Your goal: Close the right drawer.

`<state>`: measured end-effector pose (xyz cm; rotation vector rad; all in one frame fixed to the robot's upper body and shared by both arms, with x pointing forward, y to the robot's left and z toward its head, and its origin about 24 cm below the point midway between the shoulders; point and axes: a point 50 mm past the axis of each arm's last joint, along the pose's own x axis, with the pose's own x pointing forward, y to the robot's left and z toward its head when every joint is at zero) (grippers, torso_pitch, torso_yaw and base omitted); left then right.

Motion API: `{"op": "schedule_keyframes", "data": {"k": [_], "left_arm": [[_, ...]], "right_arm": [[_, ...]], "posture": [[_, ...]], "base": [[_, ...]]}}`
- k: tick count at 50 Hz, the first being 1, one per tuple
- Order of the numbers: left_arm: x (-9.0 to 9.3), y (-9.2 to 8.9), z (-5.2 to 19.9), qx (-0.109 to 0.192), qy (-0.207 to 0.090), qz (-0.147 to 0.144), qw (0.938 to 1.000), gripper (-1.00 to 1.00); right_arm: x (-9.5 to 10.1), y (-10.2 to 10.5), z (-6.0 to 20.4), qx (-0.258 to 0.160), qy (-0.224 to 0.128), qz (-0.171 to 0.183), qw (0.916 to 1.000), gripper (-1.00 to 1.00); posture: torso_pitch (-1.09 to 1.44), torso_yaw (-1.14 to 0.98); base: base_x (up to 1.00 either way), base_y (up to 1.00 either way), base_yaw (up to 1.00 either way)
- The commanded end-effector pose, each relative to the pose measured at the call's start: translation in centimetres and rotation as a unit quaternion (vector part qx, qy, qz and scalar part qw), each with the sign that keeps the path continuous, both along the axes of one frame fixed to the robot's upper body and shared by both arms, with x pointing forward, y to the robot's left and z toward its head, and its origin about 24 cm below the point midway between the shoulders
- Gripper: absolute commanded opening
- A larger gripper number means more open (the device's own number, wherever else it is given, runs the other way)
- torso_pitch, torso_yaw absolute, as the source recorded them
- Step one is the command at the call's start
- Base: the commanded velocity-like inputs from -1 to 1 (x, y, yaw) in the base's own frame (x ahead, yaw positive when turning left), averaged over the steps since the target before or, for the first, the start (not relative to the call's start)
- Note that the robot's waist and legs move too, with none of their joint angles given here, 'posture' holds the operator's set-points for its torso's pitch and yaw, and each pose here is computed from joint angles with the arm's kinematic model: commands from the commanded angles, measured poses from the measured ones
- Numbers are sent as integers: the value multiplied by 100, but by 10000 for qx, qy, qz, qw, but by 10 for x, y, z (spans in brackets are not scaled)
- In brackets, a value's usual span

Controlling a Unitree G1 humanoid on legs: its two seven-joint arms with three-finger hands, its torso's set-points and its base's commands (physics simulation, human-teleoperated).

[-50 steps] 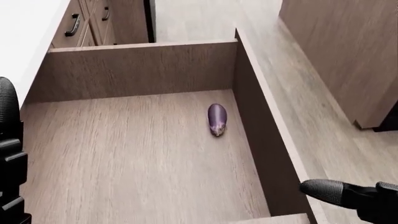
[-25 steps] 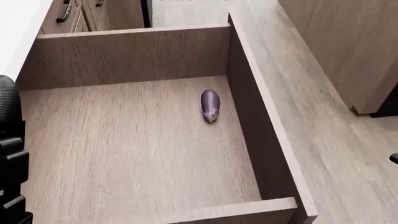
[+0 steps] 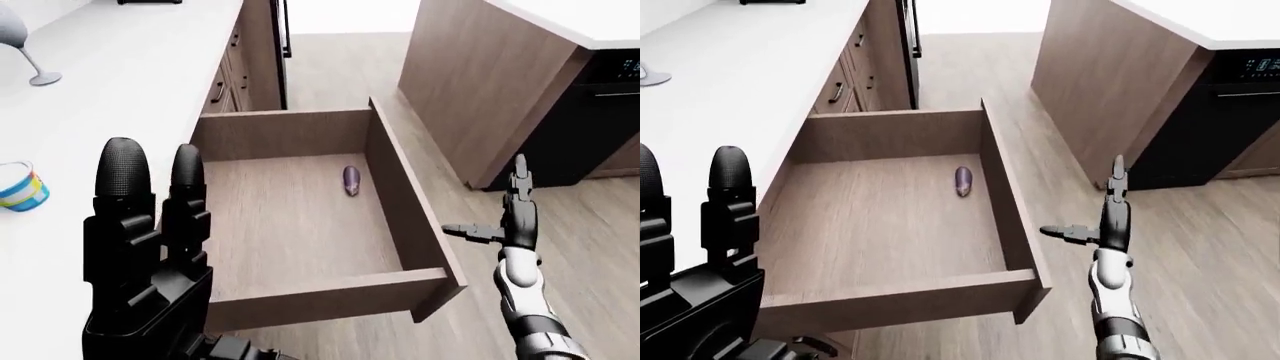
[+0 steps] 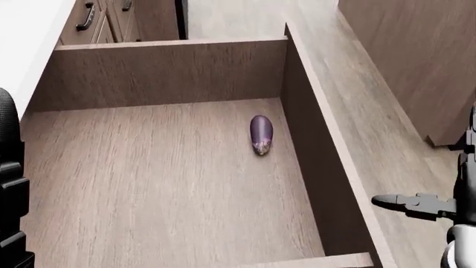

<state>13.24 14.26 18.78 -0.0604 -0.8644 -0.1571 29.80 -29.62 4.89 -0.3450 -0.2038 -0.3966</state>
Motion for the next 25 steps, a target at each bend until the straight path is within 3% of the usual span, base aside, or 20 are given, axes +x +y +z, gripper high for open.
{"op": "schedule_keyframes", "data": {"k": [1, 14, 18, 25], "left_arm": [[-6, 0, 8, -25, -288, -8, 9996, 100], [-6, 0, 7, -19, -290, -4, 9996, 100], [-6, 0, 6, -18, -289, -5, 9996, 100], [-5, 0, 7, -19, -279, -6, 9996, 100]], "right_arm": [[6, 0, 15, -144, -396, 53, 9991, 100], [5, 8, -5, -106, -64, 54, 9999, 100], [7, 18, -7, -51, -44, 408, 9991, 100], [10, 27, -7, -154, 9, 670, 9976, 100]], "posture": [[0, 0], [0, 0], [0, 0], [0, 0]], "base": [[0, 0, 0], [0, 0, 0], [0, 0, 0], [0, 0, 0]]}}
